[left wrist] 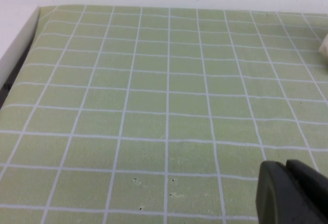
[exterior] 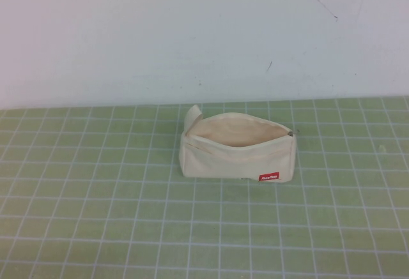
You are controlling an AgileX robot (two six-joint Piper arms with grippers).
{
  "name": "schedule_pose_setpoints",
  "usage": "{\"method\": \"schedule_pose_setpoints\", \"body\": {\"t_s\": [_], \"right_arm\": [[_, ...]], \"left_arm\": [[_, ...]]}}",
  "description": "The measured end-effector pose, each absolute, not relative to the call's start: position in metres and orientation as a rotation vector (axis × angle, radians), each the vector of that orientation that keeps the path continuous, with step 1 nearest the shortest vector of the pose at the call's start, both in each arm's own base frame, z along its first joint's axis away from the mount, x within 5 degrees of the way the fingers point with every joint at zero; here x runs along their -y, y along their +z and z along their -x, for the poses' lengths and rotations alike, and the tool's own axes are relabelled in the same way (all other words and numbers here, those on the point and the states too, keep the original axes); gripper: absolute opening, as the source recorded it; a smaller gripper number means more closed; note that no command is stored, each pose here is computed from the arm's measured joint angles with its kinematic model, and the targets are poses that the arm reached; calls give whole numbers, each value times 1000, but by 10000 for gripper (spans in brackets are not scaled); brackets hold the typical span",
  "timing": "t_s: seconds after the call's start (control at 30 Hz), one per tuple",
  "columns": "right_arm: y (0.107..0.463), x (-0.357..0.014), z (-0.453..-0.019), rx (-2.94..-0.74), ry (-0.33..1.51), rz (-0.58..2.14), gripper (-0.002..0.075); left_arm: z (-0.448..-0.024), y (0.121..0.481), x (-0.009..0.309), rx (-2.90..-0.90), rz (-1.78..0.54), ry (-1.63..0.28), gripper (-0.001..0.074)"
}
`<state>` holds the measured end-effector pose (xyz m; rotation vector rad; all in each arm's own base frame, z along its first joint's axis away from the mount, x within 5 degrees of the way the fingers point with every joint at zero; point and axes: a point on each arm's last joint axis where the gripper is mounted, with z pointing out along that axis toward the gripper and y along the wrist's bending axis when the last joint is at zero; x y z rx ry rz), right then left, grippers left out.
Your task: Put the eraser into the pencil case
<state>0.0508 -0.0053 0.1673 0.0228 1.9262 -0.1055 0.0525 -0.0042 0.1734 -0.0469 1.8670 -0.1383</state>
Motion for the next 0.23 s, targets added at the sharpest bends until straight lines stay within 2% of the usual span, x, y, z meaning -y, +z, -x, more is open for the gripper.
{"method": "schedule_pose_setpoints", "body": {"t_s": [0.23], "right_arm": [[167, 5, -51, -1926, -105, -25, 0]], "left_arm": [[-53, 173, 4, -1867, 47, -138, -1]]}}
